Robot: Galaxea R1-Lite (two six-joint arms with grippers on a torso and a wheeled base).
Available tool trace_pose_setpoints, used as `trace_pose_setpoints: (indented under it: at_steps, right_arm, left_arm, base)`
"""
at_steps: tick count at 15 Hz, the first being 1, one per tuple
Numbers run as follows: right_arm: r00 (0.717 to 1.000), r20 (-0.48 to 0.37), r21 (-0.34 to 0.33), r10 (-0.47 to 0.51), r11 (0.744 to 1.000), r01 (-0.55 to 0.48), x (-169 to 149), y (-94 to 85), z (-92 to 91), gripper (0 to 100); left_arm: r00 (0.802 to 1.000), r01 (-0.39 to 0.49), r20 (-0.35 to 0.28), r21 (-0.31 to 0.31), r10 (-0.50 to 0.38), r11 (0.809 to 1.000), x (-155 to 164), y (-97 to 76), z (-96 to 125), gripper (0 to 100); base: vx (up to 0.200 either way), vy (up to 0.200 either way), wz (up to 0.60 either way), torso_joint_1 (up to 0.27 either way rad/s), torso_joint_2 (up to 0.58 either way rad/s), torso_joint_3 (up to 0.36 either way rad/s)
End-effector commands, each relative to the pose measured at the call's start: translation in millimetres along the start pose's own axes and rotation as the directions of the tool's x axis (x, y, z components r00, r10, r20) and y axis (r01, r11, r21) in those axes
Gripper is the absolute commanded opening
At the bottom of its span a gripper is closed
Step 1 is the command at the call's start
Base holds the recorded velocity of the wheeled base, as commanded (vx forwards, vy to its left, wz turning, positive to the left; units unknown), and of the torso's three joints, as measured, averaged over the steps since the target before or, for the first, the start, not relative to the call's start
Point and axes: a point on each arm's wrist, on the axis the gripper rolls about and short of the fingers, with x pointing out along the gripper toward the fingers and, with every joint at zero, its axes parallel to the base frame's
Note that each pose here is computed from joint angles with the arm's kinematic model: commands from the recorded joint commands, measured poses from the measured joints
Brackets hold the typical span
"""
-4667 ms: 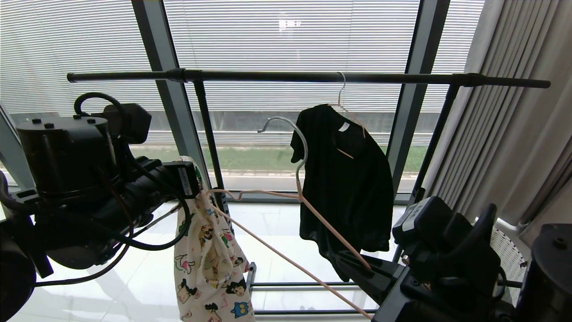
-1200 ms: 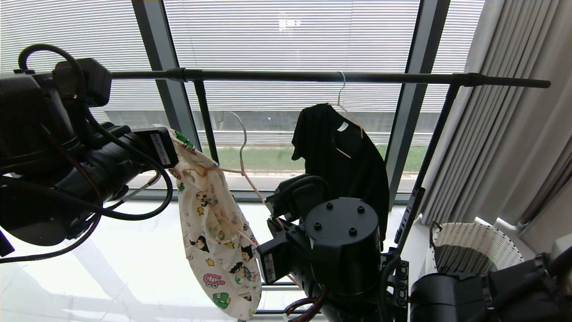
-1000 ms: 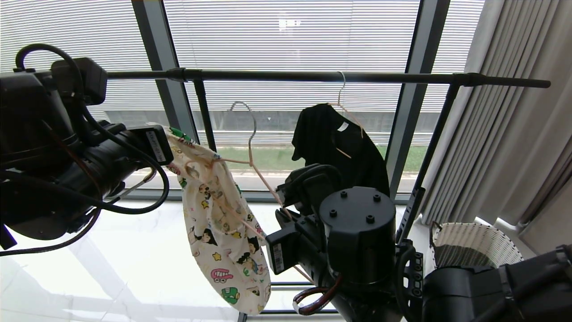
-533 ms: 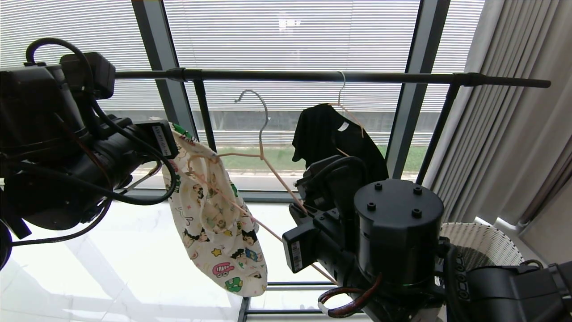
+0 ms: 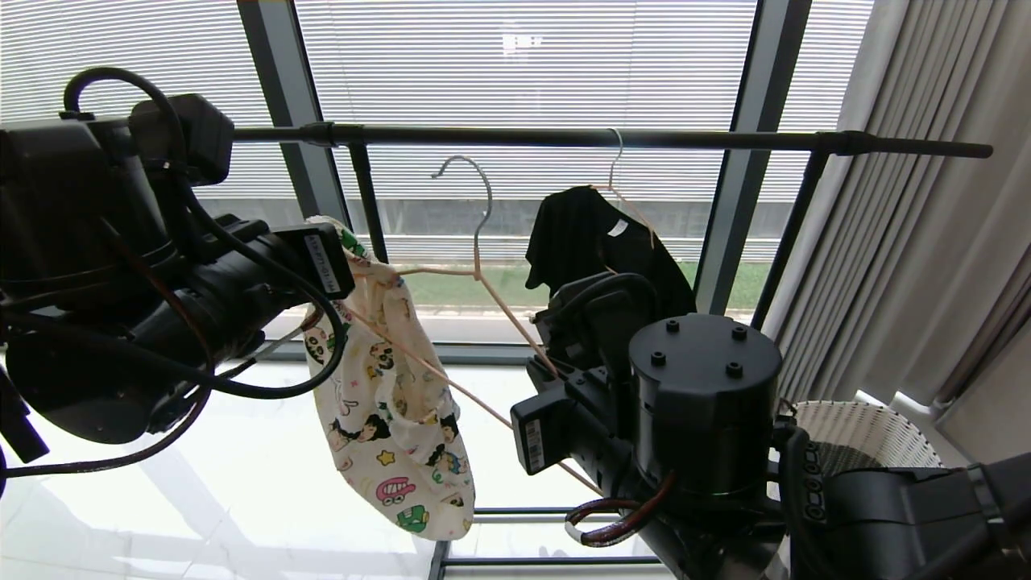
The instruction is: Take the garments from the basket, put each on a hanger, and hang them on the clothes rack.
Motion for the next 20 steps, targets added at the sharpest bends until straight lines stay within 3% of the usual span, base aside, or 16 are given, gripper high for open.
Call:
trace_pose_setpoints:
  at_steps: [1,4,7,13,14,17,20]
  right_arm:
    - [1.0,0.002,0.002,0.001,1.0,-0.001,12,7.4,-2.9,0]
    - [1.0,0.017,0.011,0.006,1.0,-0.006,27,17.8,-2.9,0]
    - [1.0,0.018,0.011,0.007,1.0,-0.007,33,22.3,-5.2,0]
    - [0.999,0.044,0.025,0.005,1.0,-0.006,35,22.0,-3.0,0]
    - [0.999,0.05,0.028,0.006,1.0,-0.007,35,21.9,-1.8,0]
    - [0.995,0.096,0.008,0.007,1.0,-0.008,34,22.1,3.7,0]
    - [0.99,0.142,-0.02,0.009,1.0,-0.006,32,21.4,9.6,0]
  left_arm:
    - [0.998,0.058,-0.014,-0.052,-0.059,0.997,-8,-12.5,2,0]
    - [0.991,0.124,-0.029,-0.194,-0.132,0.973,-18,-29.7,20,0]
    - [0.987,0.132,-0.045,-0.314,-0.154,0.94,-23,-34.7,40,0]
    - [0.982,0.16,-0.04,-0.323,-0.182,0.933,-33,-36.0,43,0]
    - [0.982,0.159,-0.043,-0.321,-0.182,0.934,-33,-36.0,42,100]
    - [0.981,0.167,-0.045,-0.31,-0.19,0.936,-37,-33.9,43,100]
    - [0.976,0.184,-0.067,-0.251,-0.207,0.95,-54,-22.5,36,100]
  base:
    - [0.0,0.0,0.0,0.0,0.0,0.0]
    - [0.0,0.0,0.0,0.0,0.0,0.0]
    - [0.0,0.0,0.0,0.0,0.0,0.0]
    - [0.0,0.0,0.0,0.0,0.0,0.0]
    - [0.0,0.0,0.0,0.0,0.0,0.0]
    - [0.0,0.0,0.0,0.0,0.0,0.0]
    - [0.0,0.0,0.0,0.0,0.0,0.0]
